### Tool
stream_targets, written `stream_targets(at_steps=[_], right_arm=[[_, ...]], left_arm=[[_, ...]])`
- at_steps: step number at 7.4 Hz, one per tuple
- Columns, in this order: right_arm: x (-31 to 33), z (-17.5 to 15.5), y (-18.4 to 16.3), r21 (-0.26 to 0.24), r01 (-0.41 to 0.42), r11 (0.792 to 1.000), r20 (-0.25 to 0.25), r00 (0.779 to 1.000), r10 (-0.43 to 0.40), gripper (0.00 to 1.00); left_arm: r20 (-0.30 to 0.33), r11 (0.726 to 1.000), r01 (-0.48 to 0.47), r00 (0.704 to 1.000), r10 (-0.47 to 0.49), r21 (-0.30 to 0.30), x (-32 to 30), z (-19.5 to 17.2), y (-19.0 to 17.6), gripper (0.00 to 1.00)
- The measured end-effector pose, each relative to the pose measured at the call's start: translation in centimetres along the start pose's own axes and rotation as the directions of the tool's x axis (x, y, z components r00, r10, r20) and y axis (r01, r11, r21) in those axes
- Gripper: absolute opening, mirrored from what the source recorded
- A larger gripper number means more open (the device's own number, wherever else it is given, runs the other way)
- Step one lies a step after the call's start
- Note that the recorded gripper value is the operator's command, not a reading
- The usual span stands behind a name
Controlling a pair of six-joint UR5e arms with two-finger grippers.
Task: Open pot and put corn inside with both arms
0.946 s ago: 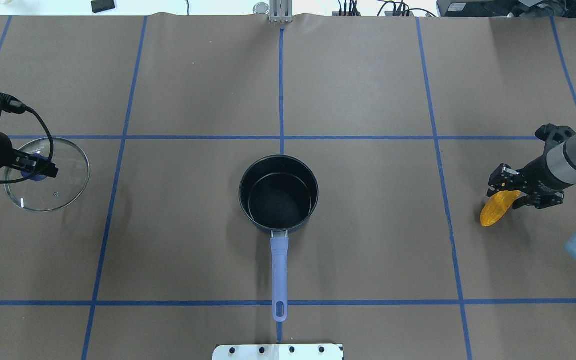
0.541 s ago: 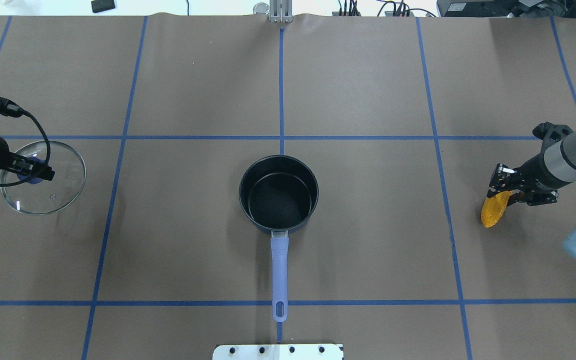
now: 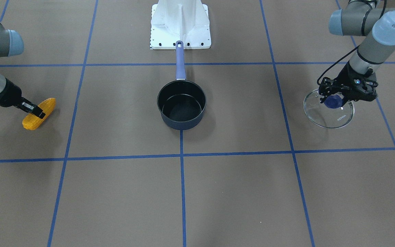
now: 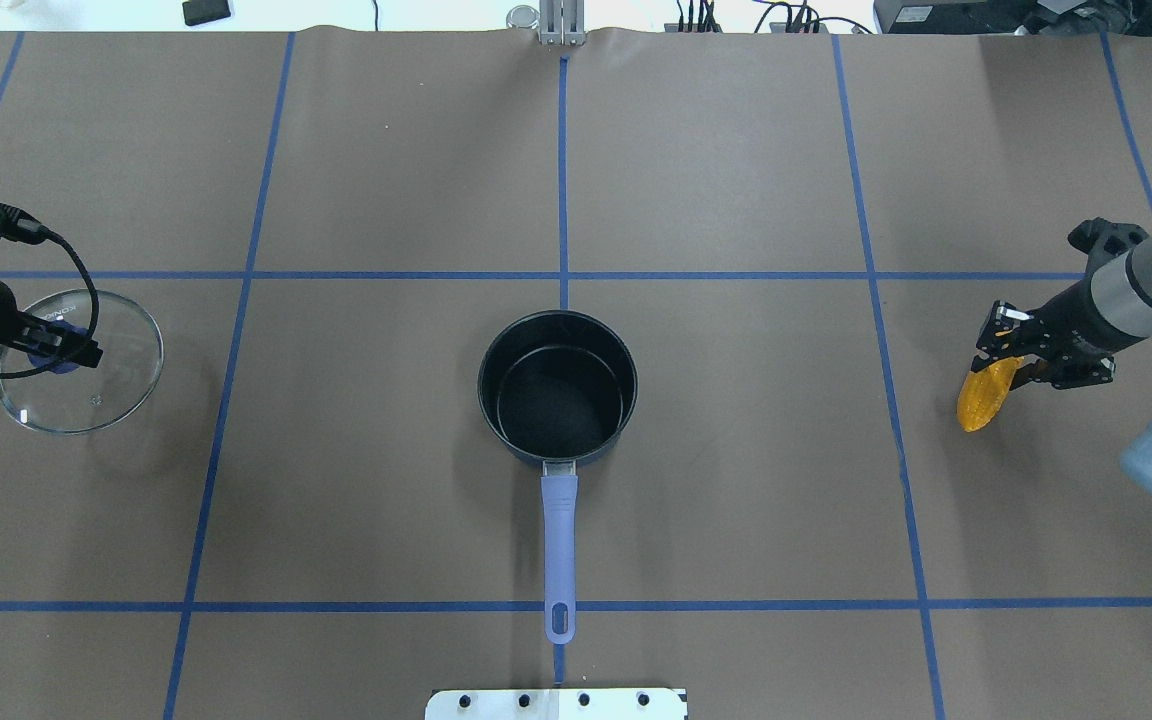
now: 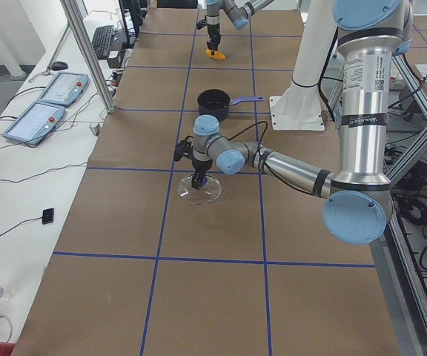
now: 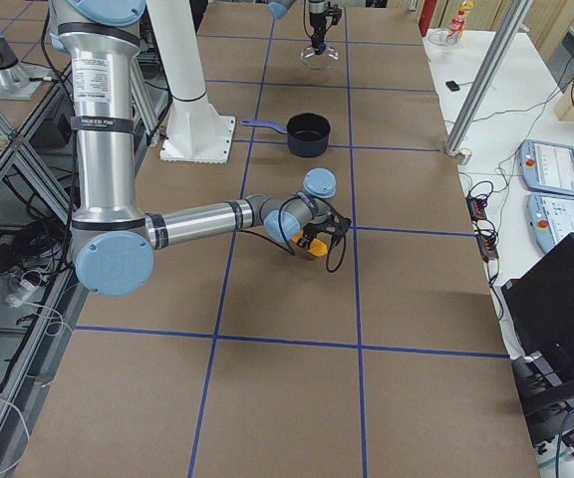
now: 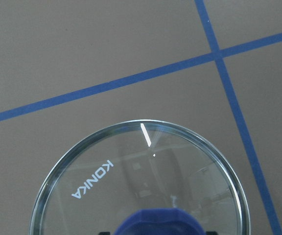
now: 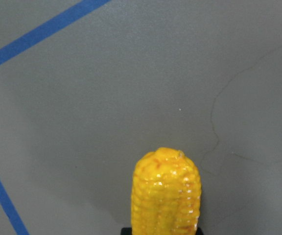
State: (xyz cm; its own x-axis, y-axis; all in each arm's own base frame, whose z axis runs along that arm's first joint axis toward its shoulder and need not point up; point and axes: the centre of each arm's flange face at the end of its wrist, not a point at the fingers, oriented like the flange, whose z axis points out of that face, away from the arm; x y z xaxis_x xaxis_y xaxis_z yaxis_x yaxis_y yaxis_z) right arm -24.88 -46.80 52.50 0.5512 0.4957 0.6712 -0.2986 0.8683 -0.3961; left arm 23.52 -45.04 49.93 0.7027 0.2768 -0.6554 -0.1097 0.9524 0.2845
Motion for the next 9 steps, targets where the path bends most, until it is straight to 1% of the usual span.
stream_targets(at_steps=[2,5,7,8,9], right_arm=[[-4.9,-4.2,0.0,0.003,-0.049,0.999,-0.01,0.999,0.049,0.24],[-11.7,-8.9,0.2,0.014,-0.092,0.996,-0.02,0.996,0.092,0.24],[-14.8,-10.9,0.6,0.017,-0.104,0.994,-0.025,0.994,0.105,0.24],[-15.9,-11.7,1.0,0.019,-0.107,0.994,-0.021,0.994,0.108,0.25],[-16.9,-12.2,1.4,0.019,-0.117,0.993,-0.014,0.993,0.118,0.25]], left_arm=[[0.009,1.0,0.002,1.0,-0.002,-0.015,-0.5,1.2,-0.3,0.57],[0.016,1.0,0.007,1.0,-0.007,-0.025,-0.9,2.8,-1.1,0.58],[0.007,1.0,0.003,1.0,-0.003,-0.013,-1.5,4.0,-1.4,0.61],[0.005,1.0,0.002,1.0,-0.002,-0.008,-1.7,4.3,-1.5,0.66],[0.003,1.0,0.003,1.0,-0.003,-0.005,-1.7,4.4,-1.6,0.67]])
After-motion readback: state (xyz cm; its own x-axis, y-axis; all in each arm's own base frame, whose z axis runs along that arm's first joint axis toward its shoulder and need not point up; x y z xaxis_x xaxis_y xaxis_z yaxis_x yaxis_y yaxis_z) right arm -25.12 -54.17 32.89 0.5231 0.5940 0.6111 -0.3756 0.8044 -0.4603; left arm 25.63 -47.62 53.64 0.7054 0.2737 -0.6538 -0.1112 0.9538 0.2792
